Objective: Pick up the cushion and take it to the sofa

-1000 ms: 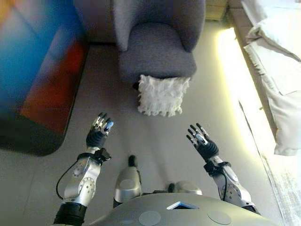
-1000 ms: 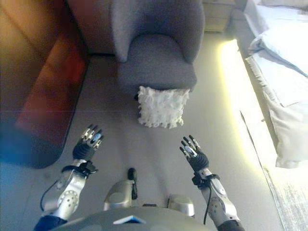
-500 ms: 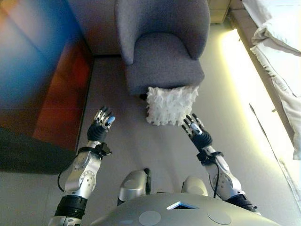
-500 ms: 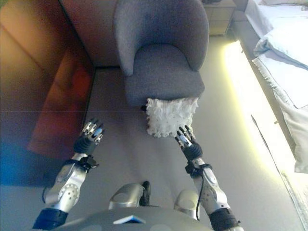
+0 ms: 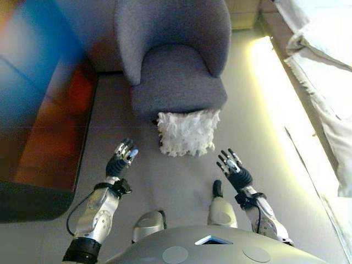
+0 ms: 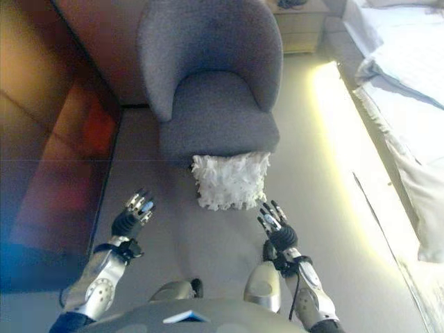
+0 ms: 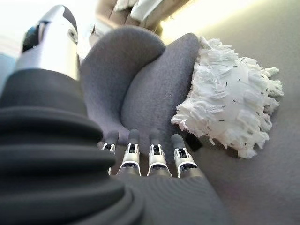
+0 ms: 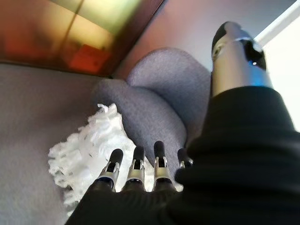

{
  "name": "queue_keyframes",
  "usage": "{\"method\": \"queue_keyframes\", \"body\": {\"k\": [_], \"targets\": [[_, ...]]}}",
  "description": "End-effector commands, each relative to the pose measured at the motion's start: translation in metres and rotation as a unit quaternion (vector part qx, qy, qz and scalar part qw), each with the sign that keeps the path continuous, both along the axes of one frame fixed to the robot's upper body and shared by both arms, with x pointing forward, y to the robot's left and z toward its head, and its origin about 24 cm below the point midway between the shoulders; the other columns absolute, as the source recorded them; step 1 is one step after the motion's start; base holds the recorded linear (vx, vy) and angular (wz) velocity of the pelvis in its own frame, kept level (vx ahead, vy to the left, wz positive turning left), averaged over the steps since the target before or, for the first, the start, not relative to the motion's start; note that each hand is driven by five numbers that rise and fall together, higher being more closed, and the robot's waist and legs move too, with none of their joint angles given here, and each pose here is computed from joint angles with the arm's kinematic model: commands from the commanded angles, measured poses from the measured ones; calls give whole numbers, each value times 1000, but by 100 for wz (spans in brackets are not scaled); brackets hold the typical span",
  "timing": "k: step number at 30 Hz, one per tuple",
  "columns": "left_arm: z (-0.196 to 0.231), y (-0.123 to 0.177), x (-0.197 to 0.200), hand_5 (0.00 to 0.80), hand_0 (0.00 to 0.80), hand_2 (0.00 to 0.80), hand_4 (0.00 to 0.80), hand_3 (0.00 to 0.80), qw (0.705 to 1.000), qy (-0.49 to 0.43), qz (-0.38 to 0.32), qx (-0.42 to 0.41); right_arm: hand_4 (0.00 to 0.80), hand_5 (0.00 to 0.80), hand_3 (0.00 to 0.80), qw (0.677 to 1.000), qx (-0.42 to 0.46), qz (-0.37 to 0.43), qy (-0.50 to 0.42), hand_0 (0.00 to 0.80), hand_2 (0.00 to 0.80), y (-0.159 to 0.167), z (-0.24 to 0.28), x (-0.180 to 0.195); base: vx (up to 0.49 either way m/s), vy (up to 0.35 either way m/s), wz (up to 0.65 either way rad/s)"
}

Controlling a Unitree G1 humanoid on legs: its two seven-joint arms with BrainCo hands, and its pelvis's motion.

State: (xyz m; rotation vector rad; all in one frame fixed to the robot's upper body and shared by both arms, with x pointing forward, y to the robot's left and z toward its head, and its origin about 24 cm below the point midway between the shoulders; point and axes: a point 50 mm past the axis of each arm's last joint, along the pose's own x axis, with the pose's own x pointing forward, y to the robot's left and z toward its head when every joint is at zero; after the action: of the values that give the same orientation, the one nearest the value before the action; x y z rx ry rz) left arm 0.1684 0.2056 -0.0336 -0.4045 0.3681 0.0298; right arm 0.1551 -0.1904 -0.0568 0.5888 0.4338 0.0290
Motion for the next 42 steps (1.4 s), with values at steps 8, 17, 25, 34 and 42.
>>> {"method": "queue_keyframes", "body": {"k": [8, 17, 25, 34, 42], "targets": [[35, 16, 8, 0, 0, 0, 0, 0, 997, -71, 35, 0, 0, 0, 0, 998, 12, 55, -41, 0, 0, 12, 23, 21, 411, -275, 3], [36, 8, 17, 0, 0, 0, 0, 0, 996, -88, 25, -9, 0, 0, 0, 998, -1, 8, -57, 0, 0, -6, 24, 19, 225, -117, 21], [39, 4, 16, 0, 0, 0, 0, 0, 995, -100, 19, -6, 0, 0, 0, 998, 10, 19, -57, 0, 0, -2, 25, 11, 269, 33, 18], [35, 5, 12, 0, 0, 0, 0, 0, 996, -91, 13, -5, 0, 0, 0, 998, 14, 21, -54, 0, 0, 4, 22, 7, 353, 98, -43], [39, 17, 11, 0, 0, 0, 0, 0, 994, -105, 7, 32, 0, 0, 0, 998, 39, 7, -56, 0, 0, 12, 22, 10, 294, 152, -11]]}}
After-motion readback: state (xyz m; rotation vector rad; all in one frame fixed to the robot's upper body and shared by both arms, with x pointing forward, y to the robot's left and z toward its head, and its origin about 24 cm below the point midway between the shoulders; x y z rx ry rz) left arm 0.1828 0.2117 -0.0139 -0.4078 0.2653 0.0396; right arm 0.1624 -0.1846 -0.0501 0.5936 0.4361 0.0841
